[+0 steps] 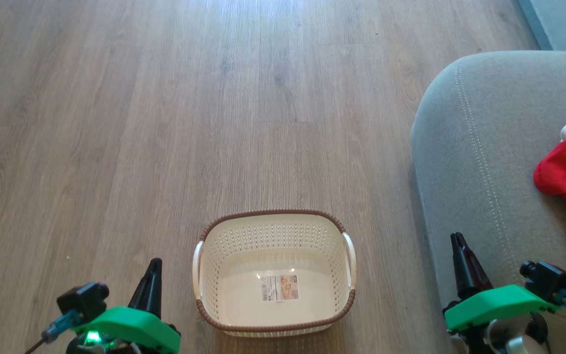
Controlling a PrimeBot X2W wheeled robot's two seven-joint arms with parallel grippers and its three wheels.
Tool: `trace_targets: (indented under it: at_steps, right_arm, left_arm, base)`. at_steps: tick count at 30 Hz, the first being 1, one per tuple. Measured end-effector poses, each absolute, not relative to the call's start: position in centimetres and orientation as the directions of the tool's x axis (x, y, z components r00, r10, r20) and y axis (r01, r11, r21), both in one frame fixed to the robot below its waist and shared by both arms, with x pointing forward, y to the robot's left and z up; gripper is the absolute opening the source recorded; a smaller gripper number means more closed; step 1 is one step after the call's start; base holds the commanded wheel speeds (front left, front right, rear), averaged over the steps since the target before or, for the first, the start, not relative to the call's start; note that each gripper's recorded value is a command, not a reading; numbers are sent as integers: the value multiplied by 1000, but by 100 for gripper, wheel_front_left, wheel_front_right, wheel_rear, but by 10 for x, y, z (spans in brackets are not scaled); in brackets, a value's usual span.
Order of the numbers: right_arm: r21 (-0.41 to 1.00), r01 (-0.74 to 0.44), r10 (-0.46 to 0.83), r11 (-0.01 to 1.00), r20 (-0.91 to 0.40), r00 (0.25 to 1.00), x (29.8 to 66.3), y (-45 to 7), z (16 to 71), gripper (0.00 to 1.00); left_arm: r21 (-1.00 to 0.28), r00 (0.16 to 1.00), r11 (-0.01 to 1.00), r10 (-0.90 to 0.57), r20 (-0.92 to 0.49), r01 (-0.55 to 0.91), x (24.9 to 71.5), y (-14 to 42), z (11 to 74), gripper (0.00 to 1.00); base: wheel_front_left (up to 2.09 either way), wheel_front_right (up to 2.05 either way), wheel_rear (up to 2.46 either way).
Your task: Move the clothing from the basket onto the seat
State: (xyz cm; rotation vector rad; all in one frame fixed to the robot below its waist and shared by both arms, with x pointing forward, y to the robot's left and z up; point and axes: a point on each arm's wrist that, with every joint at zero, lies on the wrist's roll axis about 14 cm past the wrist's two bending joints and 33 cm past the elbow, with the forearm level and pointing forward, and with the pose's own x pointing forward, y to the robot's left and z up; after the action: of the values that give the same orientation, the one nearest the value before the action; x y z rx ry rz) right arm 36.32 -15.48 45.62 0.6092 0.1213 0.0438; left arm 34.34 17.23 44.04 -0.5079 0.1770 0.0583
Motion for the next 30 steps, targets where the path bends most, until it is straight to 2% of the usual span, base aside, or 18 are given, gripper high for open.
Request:
trace_targets:
  at_steps: [30]
  right_arm:
    - [787, 89, 20, 610, -128, 992, 367, -173, 458, 0]
  left_arm:
    - [-731, 978, 660, 22, -209, -171, 351, 182, 443, 0]
  base:
    - [0, 0, 0]
